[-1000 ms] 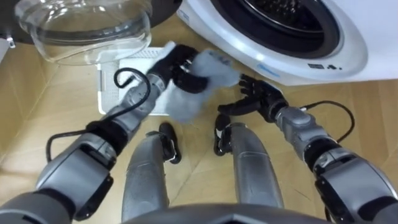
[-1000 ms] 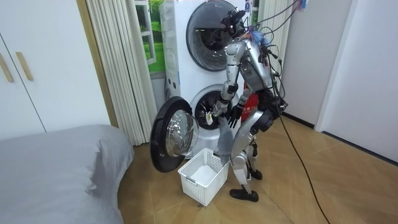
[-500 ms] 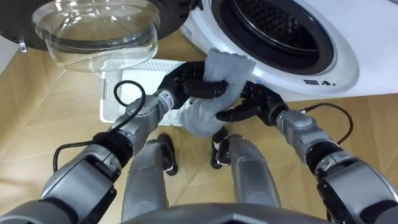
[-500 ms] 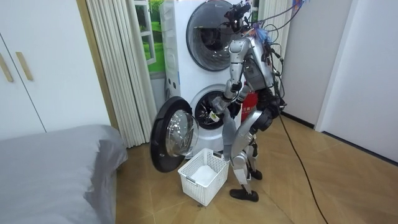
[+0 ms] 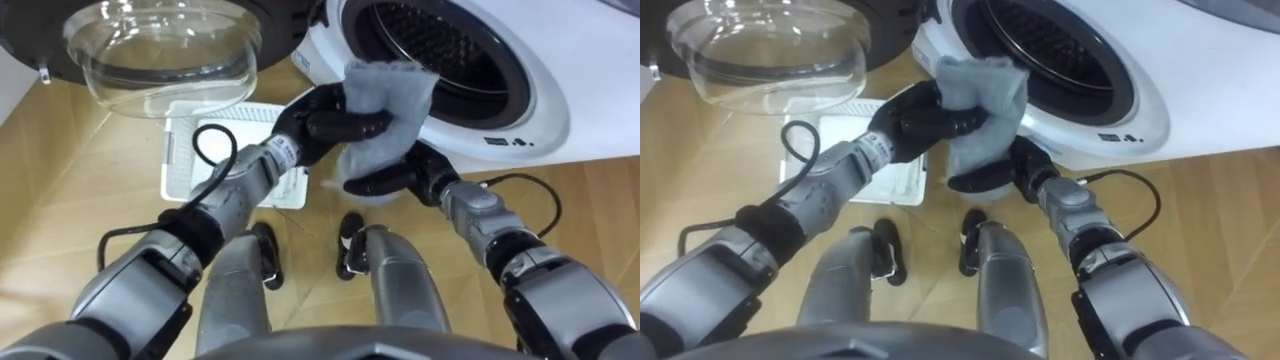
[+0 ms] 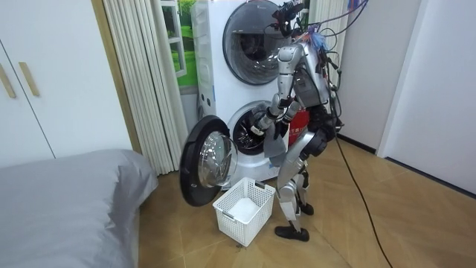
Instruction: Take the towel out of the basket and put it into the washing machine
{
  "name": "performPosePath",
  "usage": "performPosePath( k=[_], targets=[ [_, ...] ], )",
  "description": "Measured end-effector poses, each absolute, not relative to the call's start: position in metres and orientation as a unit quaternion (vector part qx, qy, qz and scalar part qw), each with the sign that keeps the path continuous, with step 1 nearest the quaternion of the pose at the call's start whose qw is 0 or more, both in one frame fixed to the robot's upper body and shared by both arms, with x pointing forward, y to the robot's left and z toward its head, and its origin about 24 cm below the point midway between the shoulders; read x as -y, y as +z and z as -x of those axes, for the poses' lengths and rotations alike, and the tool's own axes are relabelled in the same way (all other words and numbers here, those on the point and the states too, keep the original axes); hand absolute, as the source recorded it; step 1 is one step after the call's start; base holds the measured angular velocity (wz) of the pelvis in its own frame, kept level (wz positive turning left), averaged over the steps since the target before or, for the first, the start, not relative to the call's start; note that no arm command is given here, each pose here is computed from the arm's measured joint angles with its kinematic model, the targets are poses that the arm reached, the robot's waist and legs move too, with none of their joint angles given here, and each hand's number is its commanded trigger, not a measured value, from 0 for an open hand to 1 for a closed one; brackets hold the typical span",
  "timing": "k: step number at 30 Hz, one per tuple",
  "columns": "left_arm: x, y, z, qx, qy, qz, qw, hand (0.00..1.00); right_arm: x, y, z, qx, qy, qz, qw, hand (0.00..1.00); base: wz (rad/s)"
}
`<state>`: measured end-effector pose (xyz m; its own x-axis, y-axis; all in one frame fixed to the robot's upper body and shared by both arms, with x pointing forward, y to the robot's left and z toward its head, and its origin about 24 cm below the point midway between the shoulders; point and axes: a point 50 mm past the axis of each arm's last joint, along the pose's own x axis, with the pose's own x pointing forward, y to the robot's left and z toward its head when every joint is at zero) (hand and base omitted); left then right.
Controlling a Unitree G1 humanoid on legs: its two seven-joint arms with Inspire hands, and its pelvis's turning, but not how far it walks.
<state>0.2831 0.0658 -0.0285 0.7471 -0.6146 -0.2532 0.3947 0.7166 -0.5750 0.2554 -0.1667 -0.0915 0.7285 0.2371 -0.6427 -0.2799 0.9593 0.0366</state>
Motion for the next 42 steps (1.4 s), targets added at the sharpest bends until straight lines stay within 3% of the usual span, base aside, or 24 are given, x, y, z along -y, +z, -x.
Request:
performPosePath(
  k=[1, 22, 23, 24, 32, 37, 42],
  targets=[
    [-0.065, -0.029, -0.283, -0.221, -0.279, 0.256, 0.899, 1.00, 0.167, -0.092, -0.255, -0.343, 0.139, 0.031, 0.929, 1.00, 0.00],
    [-0.059, -0.025, -0.285, -0.225, -0.219, 0.414, 0.854, 1.00, 0.159, -0.087, -0.262, -0.328, 0.121, 0.044, 0.936, 1.00, 0.00],
    [-0.059, -0.025, -0.285, -0.225, -0.219, 0.414, 0.854, 0.65, 0.160, -0.087, -0.262, -0.328, 0.120, 0.044, 0.936, 1.00, 0.00],
    [-0.059, -0.025, -0.285, -0.226, -0.219, 0.414, 0.854, 0.00, 0.161, -0.087, -0.262, -0.328, 0.118, 0.045, 0.936, 1.00, 0.00],
    [-0.066, -0.041, -0.273, -0.241, -0.189, 0.434, 0.847, 0.00, 0.164, -0.096, -0.252, -0.357, 0.108, 0.040, 0.927, 1.00, -0.02],
    [-0.086, -0.067, -0.253, -0.272, -0.156, 0.410, 0.856, 0.00, 0.174, -0.110, -0.232, -0.403, 0.089, 0.036, 0.910, 1.00, -0.02],
    [-0.127, -0.096, -0.229, -0.338, -0.136, 0.230, 0.902, 0.00, 0.186, -0.116, -0.220, -0.421, 0.059, 0.018, 0.905, 1.00, 0.01]
  ],
)
